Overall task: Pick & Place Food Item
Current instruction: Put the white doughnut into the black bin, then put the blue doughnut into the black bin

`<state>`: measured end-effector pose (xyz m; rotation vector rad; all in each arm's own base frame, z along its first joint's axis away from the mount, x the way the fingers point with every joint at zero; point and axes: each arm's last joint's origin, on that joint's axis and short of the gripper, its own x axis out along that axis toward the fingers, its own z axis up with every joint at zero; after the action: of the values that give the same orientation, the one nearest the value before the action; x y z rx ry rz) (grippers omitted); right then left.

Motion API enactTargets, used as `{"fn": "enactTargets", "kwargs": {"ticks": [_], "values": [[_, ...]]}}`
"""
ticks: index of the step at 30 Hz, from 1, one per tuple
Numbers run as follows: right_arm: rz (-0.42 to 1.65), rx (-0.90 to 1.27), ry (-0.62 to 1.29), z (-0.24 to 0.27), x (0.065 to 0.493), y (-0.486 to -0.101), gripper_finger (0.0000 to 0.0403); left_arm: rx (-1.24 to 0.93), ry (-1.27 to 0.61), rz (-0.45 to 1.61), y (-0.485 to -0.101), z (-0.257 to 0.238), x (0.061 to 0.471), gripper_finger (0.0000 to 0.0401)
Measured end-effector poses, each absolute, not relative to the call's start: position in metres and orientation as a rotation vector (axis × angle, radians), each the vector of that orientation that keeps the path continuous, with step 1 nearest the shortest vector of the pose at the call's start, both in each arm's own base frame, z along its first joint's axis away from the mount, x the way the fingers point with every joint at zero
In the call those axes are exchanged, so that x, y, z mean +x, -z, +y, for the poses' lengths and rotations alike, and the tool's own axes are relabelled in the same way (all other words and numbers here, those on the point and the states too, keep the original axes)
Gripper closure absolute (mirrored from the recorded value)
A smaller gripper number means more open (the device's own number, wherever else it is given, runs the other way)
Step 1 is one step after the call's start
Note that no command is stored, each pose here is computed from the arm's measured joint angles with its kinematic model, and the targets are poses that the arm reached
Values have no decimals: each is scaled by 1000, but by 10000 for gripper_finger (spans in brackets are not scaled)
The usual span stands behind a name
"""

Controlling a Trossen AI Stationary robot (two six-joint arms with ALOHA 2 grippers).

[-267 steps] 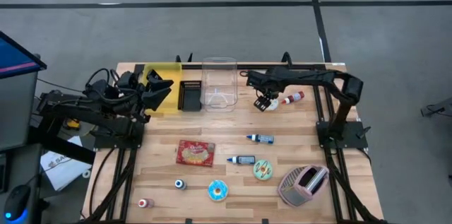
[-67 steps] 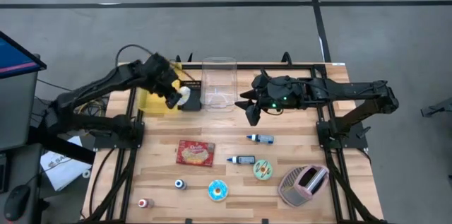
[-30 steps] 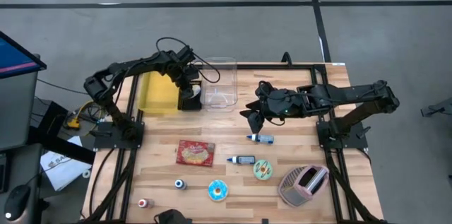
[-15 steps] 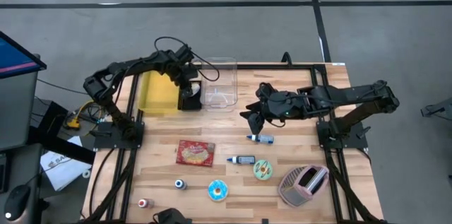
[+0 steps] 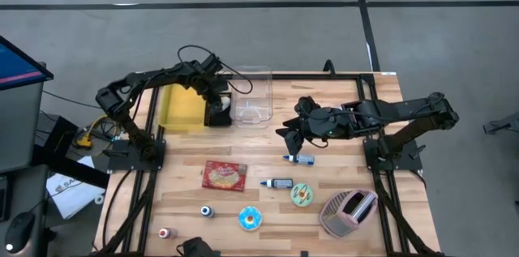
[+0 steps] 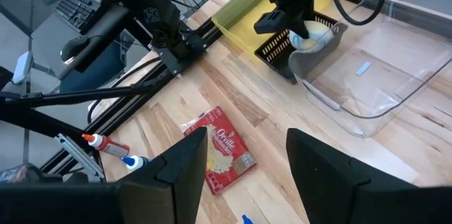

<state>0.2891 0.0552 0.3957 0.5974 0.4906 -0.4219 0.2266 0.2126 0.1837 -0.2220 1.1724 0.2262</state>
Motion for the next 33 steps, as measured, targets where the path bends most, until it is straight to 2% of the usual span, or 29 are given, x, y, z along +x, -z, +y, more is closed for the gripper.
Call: {"fn": "enactTargets", "kwargs": {"ticks": [6,10,17,24,33], "values": [[490,608,425,55,289,-396,216,-161,-293,1198,-184,216,227,235],[489,612,427,55,289,-395,216,-131,-295,1199,-187,216,226,214],[488,615,427,55,289,-396,216,-70,-362,1128,-210,216,219,203],[479,594,457,53,289,-395,216,-21,-415,1005,-260,196,196,203],[499,557,505,44,288,-393,216,-254,61,612,-336,91,168,233]]}}
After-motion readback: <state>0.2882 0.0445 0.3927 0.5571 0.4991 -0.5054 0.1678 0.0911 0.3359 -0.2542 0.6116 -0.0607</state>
